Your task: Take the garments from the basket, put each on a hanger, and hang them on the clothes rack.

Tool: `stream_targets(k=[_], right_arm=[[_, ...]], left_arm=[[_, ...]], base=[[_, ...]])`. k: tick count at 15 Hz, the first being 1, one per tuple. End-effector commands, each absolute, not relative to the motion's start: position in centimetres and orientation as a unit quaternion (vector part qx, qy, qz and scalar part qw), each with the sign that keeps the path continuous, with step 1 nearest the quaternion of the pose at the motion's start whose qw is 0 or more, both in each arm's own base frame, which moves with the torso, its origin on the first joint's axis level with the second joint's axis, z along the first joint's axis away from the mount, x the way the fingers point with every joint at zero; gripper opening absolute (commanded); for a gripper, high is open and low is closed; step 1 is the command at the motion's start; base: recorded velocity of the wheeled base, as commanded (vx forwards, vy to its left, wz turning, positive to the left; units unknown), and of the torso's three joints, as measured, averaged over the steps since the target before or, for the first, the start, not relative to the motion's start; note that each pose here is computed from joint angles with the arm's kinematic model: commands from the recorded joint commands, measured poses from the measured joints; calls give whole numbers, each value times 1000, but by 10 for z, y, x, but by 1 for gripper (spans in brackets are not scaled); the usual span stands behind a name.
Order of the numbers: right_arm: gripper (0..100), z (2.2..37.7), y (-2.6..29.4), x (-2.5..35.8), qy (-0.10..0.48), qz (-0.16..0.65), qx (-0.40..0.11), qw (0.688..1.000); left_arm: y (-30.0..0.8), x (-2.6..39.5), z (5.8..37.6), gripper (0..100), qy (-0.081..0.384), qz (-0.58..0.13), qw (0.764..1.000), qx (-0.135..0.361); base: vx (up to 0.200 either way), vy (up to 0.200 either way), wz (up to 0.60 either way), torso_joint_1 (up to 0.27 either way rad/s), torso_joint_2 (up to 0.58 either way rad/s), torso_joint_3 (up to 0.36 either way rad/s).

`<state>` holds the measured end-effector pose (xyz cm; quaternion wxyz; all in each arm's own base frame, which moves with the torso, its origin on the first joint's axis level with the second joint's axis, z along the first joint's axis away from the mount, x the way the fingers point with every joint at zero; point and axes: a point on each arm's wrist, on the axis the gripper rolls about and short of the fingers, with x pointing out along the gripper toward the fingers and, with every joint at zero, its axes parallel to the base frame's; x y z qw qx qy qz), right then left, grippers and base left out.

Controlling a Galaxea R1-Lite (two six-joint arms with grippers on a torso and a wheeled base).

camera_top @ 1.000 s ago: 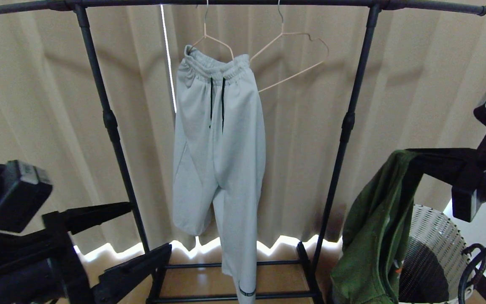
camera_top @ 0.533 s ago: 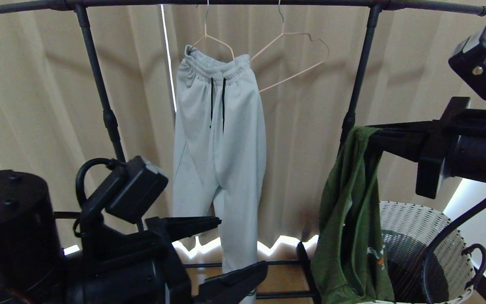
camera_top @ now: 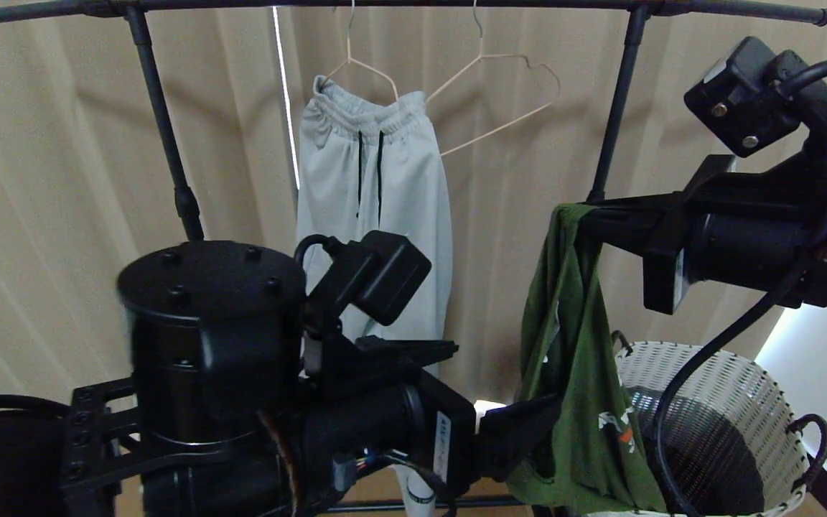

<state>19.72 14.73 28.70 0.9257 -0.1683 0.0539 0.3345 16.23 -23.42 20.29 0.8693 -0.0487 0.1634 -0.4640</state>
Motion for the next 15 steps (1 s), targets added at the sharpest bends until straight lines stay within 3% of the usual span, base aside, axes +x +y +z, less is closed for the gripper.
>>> stream_targets(k=[1,8,11,15], right_arm=[[0,287,148,197,55,335,-169,925],[0,290,147,184,46,348,-167,921],[0,296,142,178,35,345,-165,923],[0,299,139,174,28,342,-162,925]], left_arm=[[-257,178,185,100,179,-460,869,-42],[-283,218,134,100,189,-401,896,-32],[-274,232,113,100,204,-341,917,-1],[-263,231,101,100,211,-321,922,47]], base=[[0,0,0,0,0,0],[0,0,0,0,0,0],[0,0,0,0,0,0],[0,0,0,0,0,0]])
